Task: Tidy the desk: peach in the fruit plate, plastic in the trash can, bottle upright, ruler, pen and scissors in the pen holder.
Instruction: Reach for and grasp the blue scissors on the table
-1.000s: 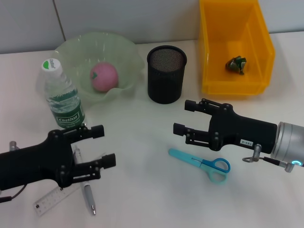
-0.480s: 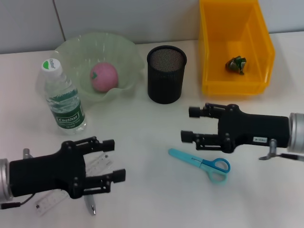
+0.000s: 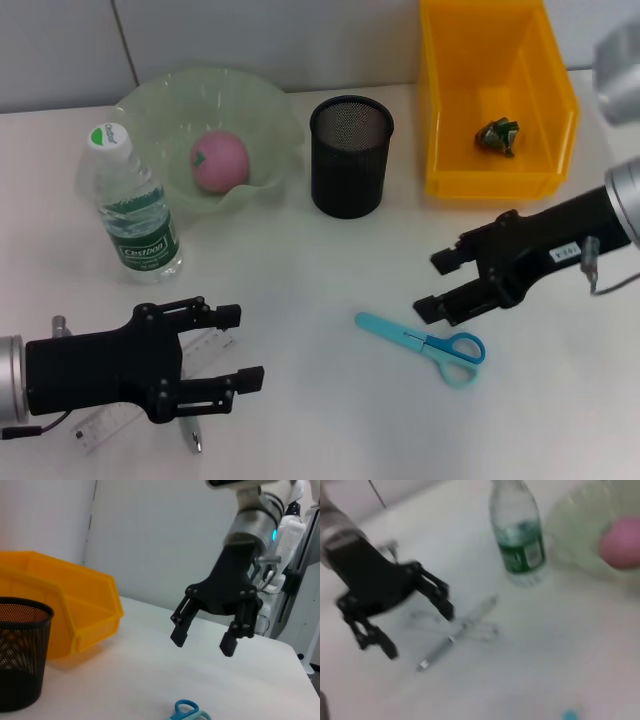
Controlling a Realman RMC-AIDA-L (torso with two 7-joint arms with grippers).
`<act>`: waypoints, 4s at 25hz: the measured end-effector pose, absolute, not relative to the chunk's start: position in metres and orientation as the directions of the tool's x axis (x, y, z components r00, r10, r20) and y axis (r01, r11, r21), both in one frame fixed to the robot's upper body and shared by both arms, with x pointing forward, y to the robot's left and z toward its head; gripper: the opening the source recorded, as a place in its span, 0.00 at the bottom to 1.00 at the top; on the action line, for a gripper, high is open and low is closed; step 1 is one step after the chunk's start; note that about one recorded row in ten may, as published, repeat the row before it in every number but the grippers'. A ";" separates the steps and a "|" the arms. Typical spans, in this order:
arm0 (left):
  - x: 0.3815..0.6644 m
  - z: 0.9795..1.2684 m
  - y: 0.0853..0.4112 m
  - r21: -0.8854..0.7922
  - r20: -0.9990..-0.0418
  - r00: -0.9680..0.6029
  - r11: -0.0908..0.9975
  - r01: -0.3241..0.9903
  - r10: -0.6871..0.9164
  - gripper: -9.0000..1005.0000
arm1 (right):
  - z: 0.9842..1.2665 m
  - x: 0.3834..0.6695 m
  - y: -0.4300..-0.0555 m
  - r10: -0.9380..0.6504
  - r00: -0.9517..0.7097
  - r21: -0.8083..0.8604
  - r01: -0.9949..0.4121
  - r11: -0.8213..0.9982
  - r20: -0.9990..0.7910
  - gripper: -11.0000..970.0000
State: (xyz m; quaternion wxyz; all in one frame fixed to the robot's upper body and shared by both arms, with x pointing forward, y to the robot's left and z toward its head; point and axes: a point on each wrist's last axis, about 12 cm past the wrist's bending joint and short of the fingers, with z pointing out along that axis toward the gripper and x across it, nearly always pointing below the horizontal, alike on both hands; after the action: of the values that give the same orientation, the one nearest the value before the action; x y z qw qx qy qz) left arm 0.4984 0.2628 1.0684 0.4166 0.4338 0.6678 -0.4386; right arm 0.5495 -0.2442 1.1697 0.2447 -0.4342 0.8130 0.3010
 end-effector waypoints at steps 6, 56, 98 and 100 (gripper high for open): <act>0.499 1.067 0.263 -0.225 -0.936 -0.281 0.251 0.941 0.213 0.79 | 1.195 0.567 -0.225 -0.672 -0.560 0.247 -0.824 0.509 -0.485 0.78; 0.512 1.066 0.260 -0.226 -0.919 -0.306 0.303 0.926 0.247 0.78 | 1.136 0.577 -0.117 -0.879 -0.468 0.032 -0.883 0.467 -0.090 0.75; 0.514 1.068 0.262 -0.220 -0.923 -0.300 0.309 0.925 0.243 0.78 | 1.128 0.576 -0.114 -0.887 -0.453 0.009 -0.891 0.454 -0.085 0.48; 0.514 1.068 0.262 -0.219 -0.922 -0.299 0.309 0.925 0.244 0.78 | 1.128 0.576 -0.114 -0.888 -0.452 0.009 -0.891 0.453 -0.084 0.48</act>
State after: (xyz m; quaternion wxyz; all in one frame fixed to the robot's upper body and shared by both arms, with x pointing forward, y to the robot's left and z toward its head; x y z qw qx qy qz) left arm 0.5139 0.2617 1.0677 0.4159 0.4211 0.6940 -0.4099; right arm 0.5763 -0.1138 1.1279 0.0335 -0.5223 0.8517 0.0257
